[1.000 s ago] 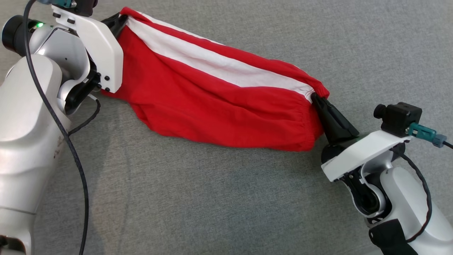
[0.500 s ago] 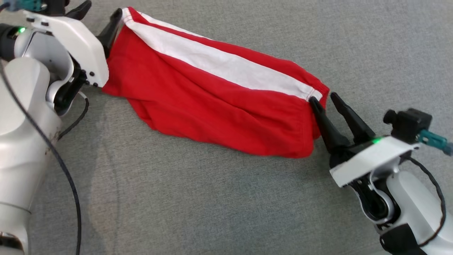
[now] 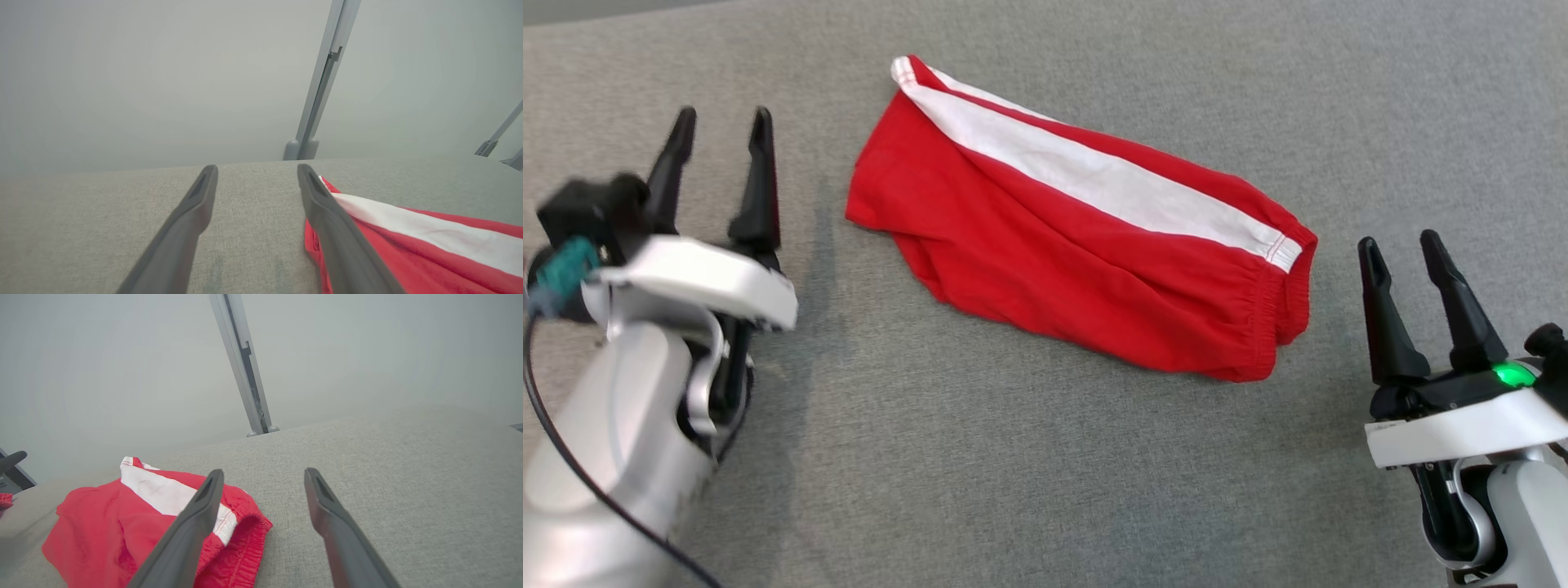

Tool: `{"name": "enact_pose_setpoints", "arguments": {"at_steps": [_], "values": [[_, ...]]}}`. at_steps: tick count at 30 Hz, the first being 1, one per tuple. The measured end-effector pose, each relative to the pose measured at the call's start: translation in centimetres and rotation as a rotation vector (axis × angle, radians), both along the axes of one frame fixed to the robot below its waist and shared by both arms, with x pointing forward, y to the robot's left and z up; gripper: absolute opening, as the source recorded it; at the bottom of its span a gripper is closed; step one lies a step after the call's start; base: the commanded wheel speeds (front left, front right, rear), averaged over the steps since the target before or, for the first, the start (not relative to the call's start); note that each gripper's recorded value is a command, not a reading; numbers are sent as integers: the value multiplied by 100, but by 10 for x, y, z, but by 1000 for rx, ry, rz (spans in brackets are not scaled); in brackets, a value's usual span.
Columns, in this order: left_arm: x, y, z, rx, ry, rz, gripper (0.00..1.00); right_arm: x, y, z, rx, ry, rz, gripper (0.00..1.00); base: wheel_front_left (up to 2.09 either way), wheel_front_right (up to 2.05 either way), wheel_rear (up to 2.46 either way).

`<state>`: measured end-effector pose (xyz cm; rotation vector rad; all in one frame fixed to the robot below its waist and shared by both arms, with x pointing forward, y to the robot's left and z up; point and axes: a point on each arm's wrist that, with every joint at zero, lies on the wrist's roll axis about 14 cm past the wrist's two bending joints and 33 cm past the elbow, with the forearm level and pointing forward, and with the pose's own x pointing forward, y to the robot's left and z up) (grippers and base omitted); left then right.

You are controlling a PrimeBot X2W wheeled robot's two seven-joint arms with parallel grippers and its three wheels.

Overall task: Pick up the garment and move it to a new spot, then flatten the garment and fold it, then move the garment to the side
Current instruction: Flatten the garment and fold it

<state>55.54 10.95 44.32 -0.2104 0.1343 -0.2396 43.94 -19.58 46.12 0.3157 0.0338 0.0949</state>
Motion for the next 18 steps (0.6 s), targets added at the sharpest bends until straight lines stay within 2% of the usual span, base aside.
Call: {"name": "enact_pose_setpoints", "arguments": {"at_steps": [10, 18], "values": [[-72, 16, 40, 43, -124, 94, 100, -13, 1, 36, -146, -118, -30, 100, 0, 0, 0], [-112, 21, 52, 91, -148, 128, 100, -33, 1, 29, -184, -88, -31, 100, 0, 0, 0]]}}
